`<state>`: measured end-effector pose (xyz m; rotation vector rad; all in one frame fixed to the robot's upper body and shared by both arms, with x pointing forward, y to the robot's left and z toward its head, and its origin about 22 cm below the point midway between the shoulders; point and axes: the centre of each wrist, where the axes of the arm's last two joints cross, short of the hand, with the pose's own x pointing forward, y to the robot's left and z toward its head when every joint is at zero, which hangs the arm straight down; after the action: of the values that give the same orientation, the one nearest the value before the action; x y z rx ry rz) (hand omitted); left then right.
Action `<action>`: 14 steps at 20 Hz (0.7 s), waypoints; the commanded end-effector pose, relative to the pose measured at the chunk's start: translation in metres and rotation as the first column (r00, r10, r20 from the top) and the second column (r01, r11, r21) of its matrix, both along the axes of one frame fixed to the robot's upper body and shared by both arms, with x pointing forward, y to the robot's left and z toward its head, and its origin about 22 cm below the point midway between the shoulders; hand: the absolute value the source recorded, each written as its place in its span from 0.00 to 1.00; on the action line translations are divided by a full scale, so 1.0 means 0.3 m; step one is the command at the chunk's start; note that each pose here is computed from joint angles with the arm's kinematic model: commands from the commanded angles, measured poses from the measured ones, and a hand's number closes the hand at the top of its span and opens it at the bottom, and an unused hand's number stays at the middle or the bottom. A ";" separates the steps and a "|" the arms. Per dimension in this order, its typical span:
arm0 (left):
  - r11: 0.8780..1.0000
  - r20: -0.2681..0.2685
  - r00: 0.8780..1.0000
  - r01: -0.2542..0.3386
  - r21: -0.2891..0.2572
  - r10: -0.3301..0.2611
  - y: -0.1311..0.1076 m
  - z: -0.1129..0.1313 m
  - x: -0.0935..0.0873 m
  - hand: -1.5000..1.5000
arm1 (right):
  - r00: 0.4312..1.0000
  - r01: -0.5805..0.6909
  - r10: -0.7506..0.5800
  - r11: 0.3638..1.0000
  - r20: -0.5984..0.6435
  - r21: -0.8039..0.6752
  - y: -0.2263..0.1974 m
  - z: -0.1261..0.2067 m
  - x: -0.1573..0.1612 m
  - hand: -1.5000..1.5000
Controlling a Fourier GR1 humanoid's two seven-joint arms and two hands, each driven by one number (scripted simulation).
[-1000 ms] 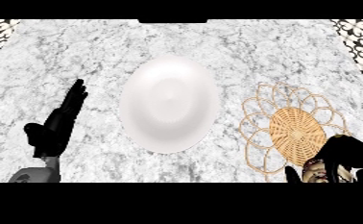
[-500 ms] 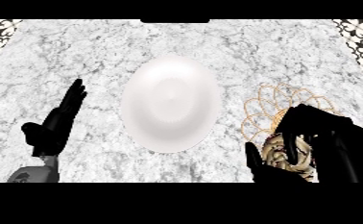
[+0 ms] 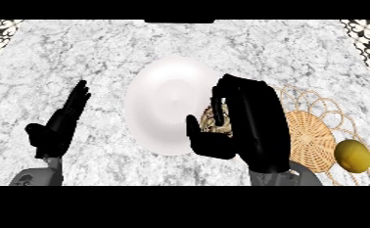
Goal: Pick the cupcake from the placemat and place it in the plate
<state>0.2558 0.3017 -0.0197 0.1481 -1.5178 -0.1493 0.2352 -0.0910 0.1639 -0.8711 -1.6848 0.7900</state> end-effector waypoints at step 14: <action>1.000 0.008 1.000 0.024 0.006 -0.024 0.003 -0.022 -0.002 0.50 | 0.984 0.169 -0.154 0.968 -0.089 0.186 0.249 -0.223 0.299 0.00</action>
<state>0.2593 0.2955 -0.0222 0.1360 -1.5292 -0.1638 0.3073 -0.0192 0.1156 -0.7935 -1.6251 0.6036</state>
